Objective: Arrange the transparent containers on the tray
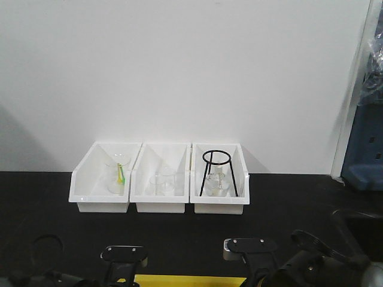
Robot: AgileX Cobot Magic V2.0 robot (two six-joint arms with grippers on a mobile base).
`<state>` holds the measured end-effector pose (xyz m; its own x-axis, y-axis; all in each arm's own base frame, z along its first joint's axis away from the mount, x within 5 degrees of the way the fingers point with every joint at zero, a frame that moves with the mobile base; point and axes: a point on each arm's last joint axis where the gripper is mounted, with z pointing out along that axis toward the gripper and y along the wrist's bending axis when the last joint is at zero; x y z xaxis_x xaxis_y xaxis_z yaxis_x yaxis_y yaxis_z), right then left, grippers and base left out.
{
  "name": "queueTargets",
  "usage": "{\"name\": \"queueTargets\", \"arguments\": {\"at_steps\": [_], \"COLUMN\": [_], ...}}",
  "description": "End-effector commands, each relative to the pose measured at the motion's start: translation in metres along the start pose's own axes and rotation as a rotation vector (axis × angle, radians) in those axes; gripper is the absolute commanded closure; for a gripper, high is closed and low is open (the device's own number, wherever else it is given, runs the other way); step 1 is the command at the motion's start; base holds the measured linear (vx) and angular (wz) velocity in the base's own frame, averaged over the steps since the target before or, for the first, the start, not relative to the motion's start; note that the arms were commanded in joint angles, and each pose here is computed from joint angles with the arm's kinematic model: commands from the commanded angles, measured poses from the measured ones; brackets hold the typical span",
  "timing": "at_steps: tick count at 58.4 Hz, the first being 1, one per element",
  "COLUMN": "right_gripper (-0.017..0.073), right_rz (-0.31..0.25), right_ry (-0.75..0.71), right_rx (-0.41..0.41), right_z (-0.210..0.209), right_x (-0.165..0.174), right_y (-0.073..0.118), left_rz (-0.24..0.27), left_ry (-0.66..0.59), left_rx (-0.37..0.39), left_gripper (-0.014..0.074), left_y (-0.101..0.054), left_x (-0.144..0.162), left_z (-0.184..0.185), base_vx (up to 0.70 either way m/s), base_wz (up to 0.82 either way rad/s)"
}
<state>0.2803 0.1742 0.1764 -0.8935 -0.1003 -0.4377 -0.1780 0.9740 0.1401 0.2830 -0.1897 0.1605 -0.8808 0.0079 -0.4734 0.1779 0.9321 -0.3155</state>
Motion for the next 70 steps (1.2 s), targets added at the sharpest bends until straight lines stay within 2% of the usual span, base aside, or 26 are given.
{"name": "queueTargets", "arguments": {"at_steps": [1,7,13,22,30,42,47,57,70], "right_gripper": [0.0110,0.0099,0.0100,0.0100,0.0107,0.0186,0.0241,0.0375,0.0483], "right_rz": [-0.012,-0.012,-0.036,-0.088,-0.117,-0.161,-0.156,-0.139,-0.139], "right_ry": [-0.116,-0.133,-0.178,-0.309,-0.478,-0.714,-0.767,-0.819,-0.830], "right_rx": [-0.046,-0.053,-0.057,-0.070,-0.103,-0.126,-0.136,-0.160,-0.163], "right_z": [-0.018,-0.024,-0.039,-0.085,-0.141,-0.217,-0.236,-0.255,-0.259], "right_x": [-0.018,-0.020,-0.023,-0.030,-0.031,-0.018,-0.012,-0.004,-0.002], "right_y": [0.005,0.006,0.005,0.003,-0.001,-0.014,-0.018,-0.022,-0.023], "left_rz": [-0.003,0.004,0.026,0.160,0.239,0.344,0.356,0.370,0.367], "left_ry": [-0.117,-0.127,-0.168,-0.286,-0.425,-0.772,-0.874,-0.962,-1.018], "left_rx": [0.047,0.054,0.072,0.098,0.132,0.202,0.229,0.248,0.268], "left_gripper": [0.0113,0.0111,0.0118,0.0143,0.0187,0.0323,0.0395,0.0526,0.0603], "left_y": [-0.010,-0.012,-0.015,-0.023,-0.028,-0.029,-0.023,-0.008,-0.002], "left_x": [-0.018,-0.020,-0.025,-0.035,-0.040,-0.030,-0.015,0.014,0.028], "left_z": [-0.016,-0.022,-0.037,-0.079,-0.136,-0.232,-0.261,-0.288,-0.309], "base_vx": [0.00,0.00,0.00,0.00,0.00,0.00,0.00,0.00,0.00], "base_wz": [0.00,0.00,0.00,0.00,0.00,0.00,0.00,0.00,0.00]}}
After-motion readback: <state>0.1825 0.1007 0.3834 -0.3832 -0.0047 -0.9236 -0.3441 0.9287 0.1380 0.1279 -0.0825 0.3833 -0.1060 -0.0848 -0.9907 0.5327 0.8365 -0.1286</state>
